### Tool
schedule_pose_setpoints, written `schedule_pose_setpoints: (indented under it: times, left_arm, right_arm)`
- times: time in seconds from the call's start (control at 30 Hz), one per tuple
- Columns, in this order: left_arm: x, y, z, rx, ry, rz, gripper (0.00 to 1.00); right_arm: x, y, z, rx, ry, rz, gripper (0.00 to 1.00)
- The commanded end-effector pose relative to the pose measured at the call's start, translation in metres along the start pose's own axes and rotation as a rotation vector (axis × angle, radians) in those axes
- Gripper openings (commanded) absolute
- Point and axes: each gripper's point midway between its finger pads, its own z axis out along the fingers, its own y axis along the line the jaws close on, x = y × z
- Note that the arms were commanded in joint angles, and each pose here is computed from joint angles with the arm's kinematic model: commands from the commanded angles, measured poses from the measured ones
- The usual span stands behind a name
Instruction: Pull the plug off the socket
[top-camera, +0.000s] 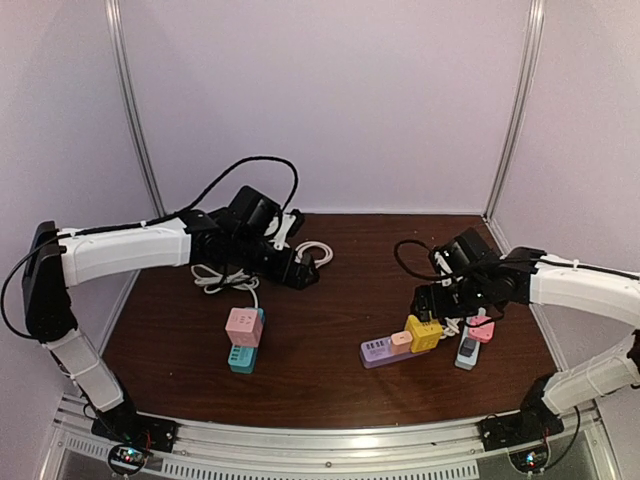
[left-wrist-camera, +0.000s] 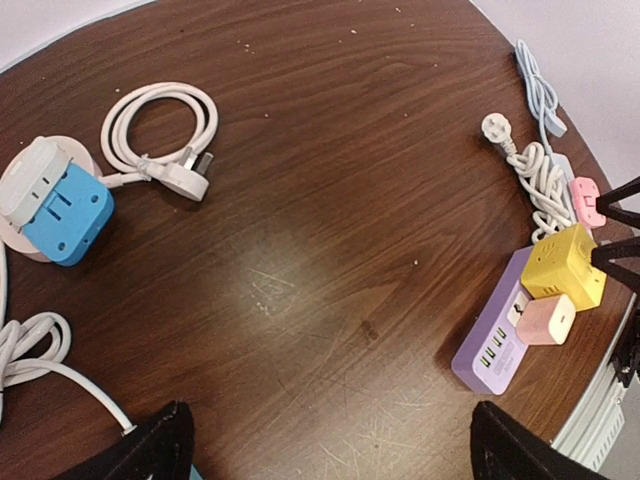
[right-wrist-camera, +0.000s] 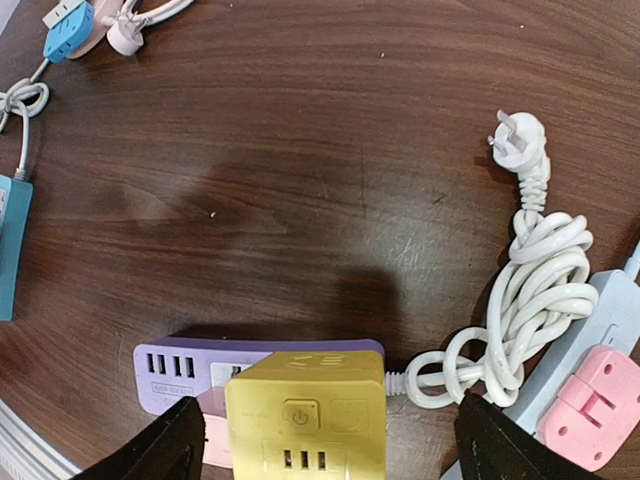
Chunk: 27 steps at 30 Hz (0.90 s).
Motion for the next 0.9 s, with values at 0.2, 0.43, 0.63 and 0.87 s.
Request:
schedule_pose_setpoints:
  times: [0.2,0.43,0.63,0.87]
  left_arm:
    - [-0.006,-0.029,0.009,0.049,-0.027,-0.019,0.98]
    - [-0.004,-0.039,0.015,0.074,-0.03,-0.03,0.98]
    - [-0.008,-0.044,0.016,0.1,-0.041,-0.054,0.98]
    - [-0.012,-0.049,0.026,0.126,-0.051,-0.082,0.98]
  right_arm:
    - [0.031,0.01,0.011,0.035,0.1,-0.033,0.82]
    - [0.033,0.018,0.018,0.033,0.116,-0.03,0.64]
    - [0.027,0.029,0.028,0.029,0.115,-0.033,0.58]
    - [-0.008,0.038,0.038,0.063,0.015,-0.001,0.52]
